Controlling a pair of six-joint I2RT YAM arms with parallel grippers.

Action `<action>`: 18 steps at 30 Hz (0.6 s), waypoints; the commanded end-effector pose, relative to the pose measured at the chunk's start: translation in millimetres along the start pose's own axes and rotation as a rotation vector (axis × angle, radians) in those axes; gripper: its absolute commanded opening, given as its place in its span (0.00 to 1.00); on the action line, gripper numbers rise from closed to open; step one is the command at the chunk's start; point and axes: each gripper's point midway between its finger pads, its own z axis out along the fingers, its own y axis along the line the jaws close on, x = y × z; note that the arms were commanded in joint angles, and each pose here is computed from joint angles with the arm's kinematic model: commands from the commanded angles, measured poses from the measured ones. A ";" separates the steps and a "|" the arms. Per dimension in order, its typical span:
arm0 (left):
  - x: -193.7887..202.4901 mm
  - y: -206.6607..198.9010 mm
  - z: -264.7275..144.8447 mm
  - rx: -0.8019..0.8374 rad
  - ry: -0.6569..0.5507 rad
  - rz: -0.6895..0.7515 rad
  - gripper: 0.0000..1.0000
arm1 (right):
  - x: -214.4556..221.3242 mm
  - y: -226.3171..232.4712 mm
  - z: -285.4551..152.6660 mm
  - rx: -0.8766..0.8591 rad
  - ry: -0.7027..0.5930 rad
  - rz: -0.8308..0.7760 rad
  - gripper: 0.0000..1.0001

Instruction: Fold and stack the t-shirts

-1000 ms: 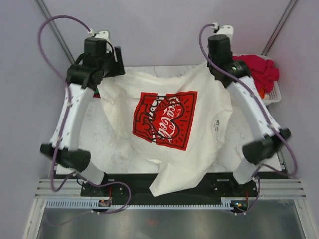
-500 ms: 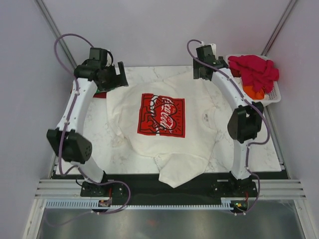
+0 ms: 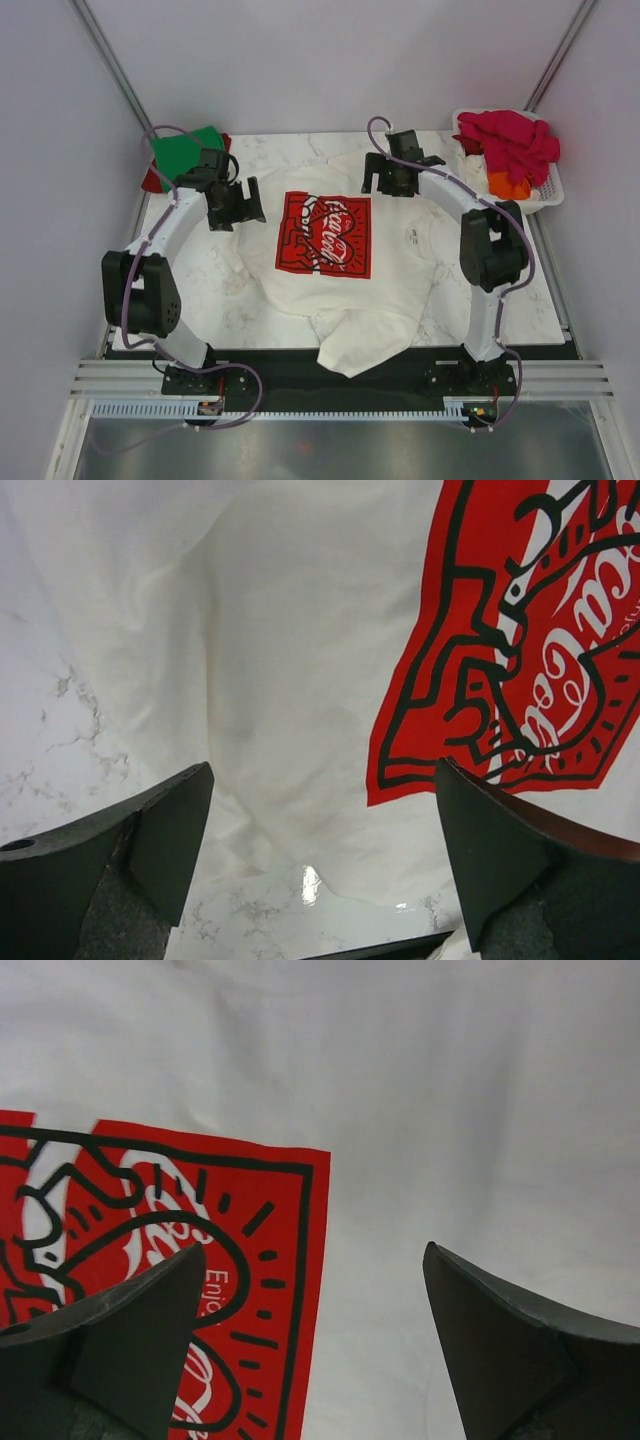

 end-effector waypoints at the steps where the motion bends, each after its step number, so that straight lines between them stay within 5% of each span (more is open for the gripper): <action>1: -40.6 -31.8 18.1 0.114 -0.088 -0.025 0.98 | 2.3 14.3 25.6 -0.126 0.051 0.062 0.98; 9: -9.1 -43.3 90.5 0.024 0.078 -0.036 0.96 | 73.1 -56.2 47.6 0.090 0.163 0.145 0.98; 18: 112.2 -93.0 100.5 0.000 0.286 0.081 0.95 | 114.1 -167.3 -17.1 0.447 0.142 0.393 0.98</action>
